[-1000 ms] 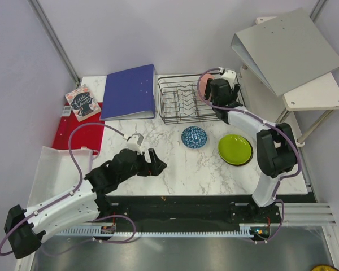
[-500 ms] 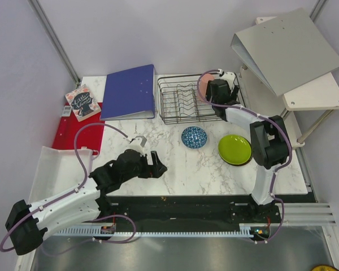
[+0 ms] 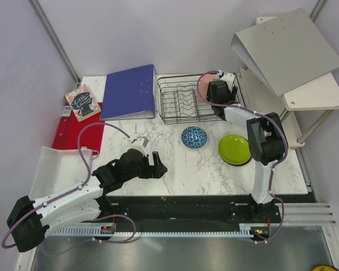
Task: Unload the mixed dishes from the dish rack
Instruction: Pick up the cup from the dish rack.
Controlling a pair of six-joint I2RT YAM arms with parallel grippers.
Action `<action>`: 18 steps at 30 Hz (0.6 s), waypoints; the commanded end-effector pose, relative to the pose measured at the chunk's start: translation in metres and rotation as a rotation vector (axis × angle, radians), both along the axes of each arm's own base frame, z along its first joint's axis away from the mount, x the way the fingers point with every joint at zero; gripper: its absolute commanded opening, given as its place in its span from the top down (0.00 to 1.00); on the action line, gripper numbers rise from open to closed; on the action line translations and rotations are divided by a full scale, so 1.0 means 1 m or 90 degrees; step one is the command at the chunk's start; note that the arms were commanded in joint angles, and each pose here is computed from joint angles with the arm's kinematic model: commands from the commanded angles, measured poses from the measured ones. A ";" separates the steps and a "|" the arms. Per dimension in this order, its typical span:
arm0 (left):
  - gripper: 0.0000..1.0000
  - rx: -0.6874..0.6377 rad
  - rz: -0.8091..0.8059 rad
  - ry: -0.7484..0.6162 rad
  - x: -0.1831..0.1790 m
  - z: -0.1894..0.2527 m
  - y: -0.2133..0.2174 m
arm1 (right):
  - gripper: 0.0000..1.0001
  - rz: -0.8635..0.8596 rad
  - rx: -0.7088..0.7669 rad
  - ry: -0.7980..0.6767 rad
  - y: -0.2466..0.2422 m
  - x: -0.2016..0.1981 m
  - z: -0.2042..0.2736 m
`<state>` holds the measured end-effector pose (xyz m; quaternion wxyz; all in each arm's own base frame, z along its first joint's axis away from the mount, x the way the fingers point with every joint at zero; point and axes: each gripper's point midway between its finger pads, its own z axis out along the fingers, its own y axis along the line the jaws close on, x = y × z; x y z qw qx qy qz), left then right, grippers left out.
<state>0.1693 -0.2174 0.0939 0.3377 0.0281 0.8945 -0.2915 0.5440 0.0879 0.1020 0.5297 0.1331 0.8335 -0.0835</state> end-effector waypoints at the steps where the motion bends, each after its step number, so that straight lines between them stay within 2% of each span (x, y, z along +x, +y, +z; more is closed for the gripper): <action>1: 0.01 -0.018 -0.011 -0.031 0.009 0.015 -0.009 | 0.34 -0.013 0.019 -0.025 -0.003 0.000 0.008; 4: 0.01 -0.019 -0.013 -0.027 0.009 0.015 -0.011 | 0.50 -0.013 0.028 -0.036 -0.004 -0.003 0.017; 7: 0.01 -0.023 -0.017 -0.027 0.009 0.015 -0.013 | 0.59 -0.013 0.034 -0.052 -0.004 -0.006 0.032; 14: 0.01 -0.030 -0.016 -0.031 0.010 0.018 -0.014 | 0.69 0.004 0.048 -0.090 -0.003 -0.016 0.078; 17: 0.01 -0.031 -0.015 -0.035 0.012 0.019 -0.016 | 0.77 0.004 0.066 -0.108 -0.002 -0.020 0.094; 18: 0.01 -0.031 -0.016 -0.037 0.012 0.020 -0.016 | 0.85 0.002 0.071 -0.110 -0.004 -0.022 0.098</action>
